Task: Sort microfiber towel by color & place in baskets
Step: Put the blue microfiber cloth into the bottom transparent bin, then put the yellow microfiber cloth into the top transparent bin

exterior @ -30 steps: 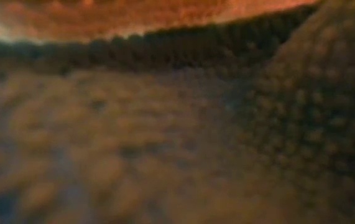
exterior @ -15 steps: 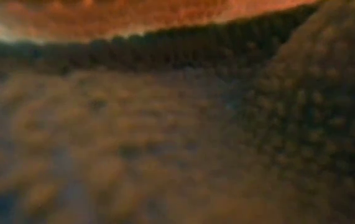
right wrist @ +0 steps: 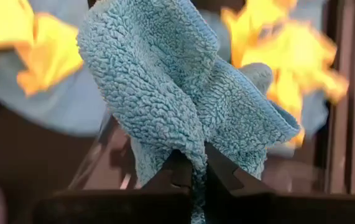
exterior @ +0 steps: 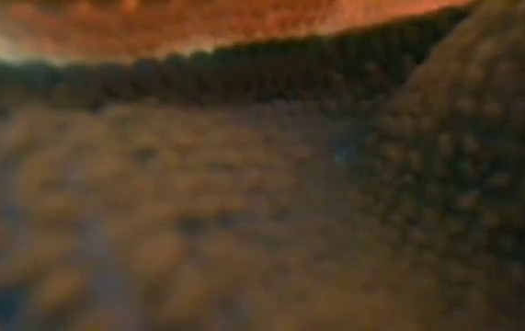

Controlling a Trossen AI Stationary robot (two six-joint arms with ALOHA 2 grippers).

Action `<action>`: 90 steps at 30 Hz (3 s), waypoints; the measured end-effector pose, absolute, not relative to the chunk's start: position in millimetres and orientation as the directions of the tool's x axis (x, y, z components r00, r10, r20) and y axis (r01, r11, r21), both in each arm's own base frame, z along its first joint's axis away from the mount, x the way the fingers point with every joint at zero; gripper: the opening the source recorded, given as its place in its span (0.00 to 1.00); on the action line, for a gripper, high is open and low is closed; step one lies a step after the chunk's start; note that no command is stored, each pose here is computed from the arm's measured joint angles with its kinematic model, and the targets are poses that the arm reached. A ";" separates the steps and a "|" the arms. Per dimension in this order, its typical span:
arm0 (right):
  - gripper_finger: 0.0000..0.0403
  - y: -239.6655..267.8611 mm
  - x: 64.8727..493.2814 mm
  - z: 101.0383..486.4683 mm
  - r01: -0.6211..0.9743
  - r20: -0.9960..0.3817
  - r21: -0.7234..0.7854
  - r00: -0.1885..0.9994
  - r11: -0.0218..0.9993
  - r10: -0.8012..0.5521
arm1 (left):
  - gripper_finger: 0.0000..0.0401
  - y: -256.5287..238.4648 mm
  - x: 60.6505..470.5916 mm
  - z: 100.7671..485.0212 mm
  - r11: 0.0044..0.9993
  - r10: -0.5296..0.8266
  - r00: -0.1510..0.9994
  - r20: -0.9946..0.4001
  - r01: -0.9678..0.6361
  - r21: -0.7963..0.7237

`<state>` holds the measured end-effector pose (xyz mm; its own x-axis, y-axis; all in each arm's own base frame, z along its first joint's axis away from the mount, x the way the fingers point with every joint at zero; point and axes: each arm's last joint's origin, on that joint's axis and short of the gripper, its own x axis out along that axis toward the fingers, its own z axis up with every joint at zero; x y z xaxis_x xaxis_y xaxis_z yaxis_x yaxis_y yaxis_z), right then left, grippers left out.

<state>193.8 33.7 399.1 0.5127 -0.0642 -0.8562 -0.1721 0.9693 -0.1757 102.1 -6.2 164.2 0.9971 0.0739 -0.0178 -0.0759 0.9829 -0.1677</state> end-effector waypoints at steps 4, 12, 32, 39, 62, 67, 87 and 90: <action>0.00 31.7 183.9 394.0 -0.103 -0.907 -0.139 0.412 0.985 -0.085 | 0.63 -6.2 102.1 164.2 0.983 0.074 0.997 -0.018 -0.076 -0.168; 0.00 32.3 183.0 361.8 -0.071 -0.963 -0.119 0.249 0.990 -0.098 | 0.63 -6.2 102.1 164.2 0.983 0.074 0.997 -0.018 -0.076 -0.168; 0.01 36.6 181.8 230.0 -0.029 -1.000 0.010 0.008 1.000 0.010 | 0.63 -6.2 102.1 164.1 0.983 0.074 0.997 -0.018 -0.076 -0.168; 0.04 37.0 183.7 218.6 0.005 -0.999 0.018 0.043 1.000 0.017 | 0.63 -6.2 102.1 164.1 0.983 0.074 0.997 -0.018 -0.076 -0.168; 0.64 37.4 185.2 227.8 -0.001 -0.999 0.016 0.052 1.000 0.016 | 0.63 -6.2 102.1 164.1 0.983 0.074 0.997 -0.018 -0.076 -0.168; 0.65 38.1 189.2 248.5 -0.017 -0.996 0.017 0.084 1.000 0.019 | 0.63 -6.2 102.1 164.1 0.983 0.074 0.997 -0.018 -0.076 -0.168; 0.64 42.4 210.0 306.4 -0.143 -0.938 0.027 0.338 0.989 0.074 | 0.63 -6.2 102.1 164.2 0.983 0.074 0.997 -0.018 -0.076 -0.168; 0.64 44.8 213.3 308.0 -0.168 -0.923 0.022 0.375 0.985 0.085 | 0.63 -6.2 102.1 164.3 0.983 0.074 0.997 -0.017 -0.075 -0.168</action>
<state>213.3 44.8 308.0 0.3749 0.0849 -0.9232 -0.1684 0.9855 0.0222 102.1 -6.2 164.3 0.9971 0.0736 -0.0174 -0.0755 0.9829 -0.1677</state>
